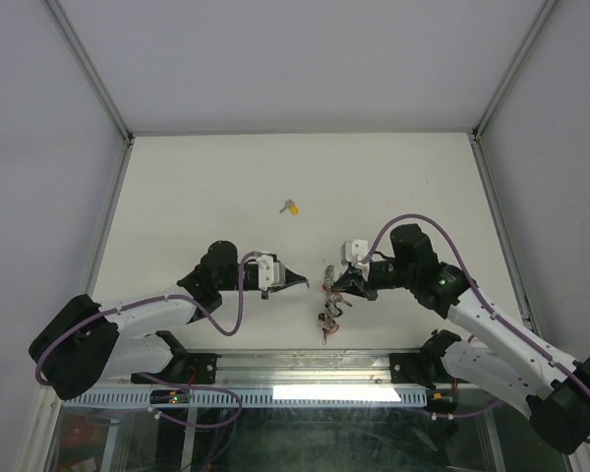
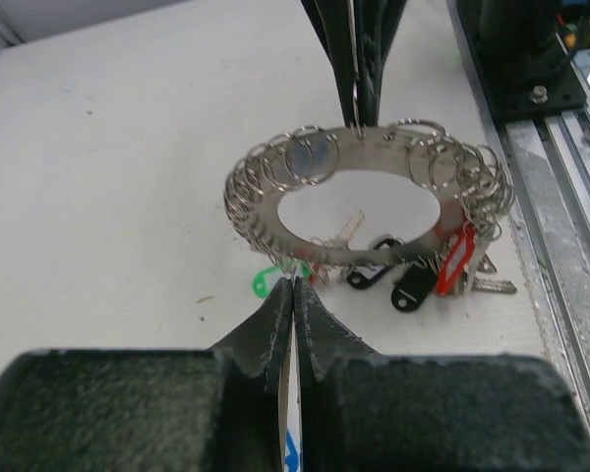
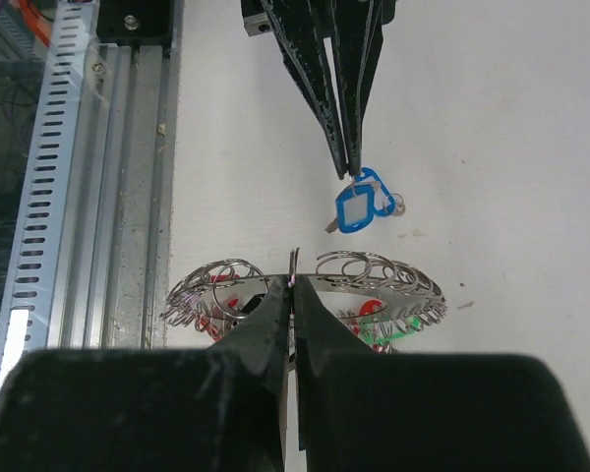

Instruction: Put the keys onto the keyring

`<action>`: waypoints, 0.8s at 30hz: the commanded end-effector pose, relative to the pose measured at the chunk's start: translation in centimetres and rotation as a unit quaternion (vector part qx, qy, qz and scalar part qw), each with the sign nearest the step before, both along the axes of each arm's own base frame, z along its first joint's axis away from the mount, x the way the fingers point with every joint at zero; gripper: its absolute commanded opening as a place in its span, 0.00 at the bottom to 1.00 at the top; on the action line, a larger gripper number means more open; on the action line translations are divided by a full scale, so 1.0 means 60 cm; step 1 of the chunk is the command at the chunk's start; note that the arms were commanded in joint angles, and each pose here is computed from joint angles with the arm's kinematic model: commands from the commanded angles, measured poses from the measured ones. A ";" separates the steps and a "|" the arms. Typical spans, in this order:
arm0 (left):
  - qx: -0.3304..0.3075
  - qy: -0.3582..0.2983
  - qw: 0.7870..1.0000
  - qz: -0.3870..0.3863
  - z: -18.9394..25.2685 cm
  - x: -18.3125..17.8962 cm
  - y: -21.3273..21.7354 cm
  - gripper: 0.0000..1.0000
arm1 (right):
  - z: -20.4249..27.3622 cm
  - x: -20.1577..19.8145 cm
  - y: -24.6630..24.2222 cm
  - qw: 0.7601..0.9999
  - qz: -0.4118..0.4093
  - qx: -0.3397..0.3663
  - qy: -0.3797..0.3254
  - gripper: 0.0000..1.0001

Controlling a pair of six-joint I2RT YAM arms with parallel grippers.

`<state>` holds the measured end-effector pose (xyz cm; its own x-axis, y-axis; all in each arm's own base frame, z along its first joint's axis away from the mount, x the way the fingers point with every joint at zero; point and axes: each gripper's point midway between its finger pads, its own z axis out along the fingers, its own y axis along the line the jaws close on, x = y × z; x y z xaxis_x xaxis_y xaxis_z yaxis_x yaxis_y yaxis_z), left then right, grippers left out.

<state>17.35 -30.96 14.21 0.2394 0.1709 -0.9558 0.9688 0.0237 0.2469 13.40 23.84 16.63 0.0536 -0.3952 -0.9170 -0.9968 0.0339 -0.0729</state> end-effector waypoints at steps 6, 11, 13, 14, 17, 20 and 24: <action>-0.152 -0.091 0.984 0.037 0.132 0.010 0.009 0.00 | 0.071 0.010 0.041 0.991 0.069 0.107 0.029 0.00; -0.155 -0.123 0.980 0.033 0.149 0.013 0.007 0.00 | 0.071 0.018 0.045 0.989 0.082 0.109 0.048 0.00; -0.148 -0.129 0.980 0.025 0.149 0.013 0.003 0.00 | 0.071 0.022 0.047 0.989 0.084 0.110 0.051 0.00; -0.147 -0.130 0.980 0.021 0.150 0.013 0.001 0.00 | 0.070 0.024 0.048 0.989 0.083 0.111 0.050 0.00; -0.155 -0.132 0.979 0.009 0.158 0.007 -0.001 0.00 | 0.068 0.030 0.049 0.989 0.079 0.115 0.055 0.00; -0.160 -0.133 0.978 0.002 0.162 0.002 -0.002 0.00 | 0.066 0.033 0.049 0.988 0.069 0.123 0.069 0.00; -0.161 -0.134 0.978 -0.012 0.164 -0.005 -0.004 0.00 | 0.071 0.039 0.052 0.985 0.057 0.140 0.080 0.00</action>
<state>17.54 -30.86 20.80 0.4100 -0.0532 -0.9105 0.9064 0.1353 0.4003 15.14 26.25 18.02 -0.1182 -0.2247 -0.9672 -0.9889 -0.0615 0.1352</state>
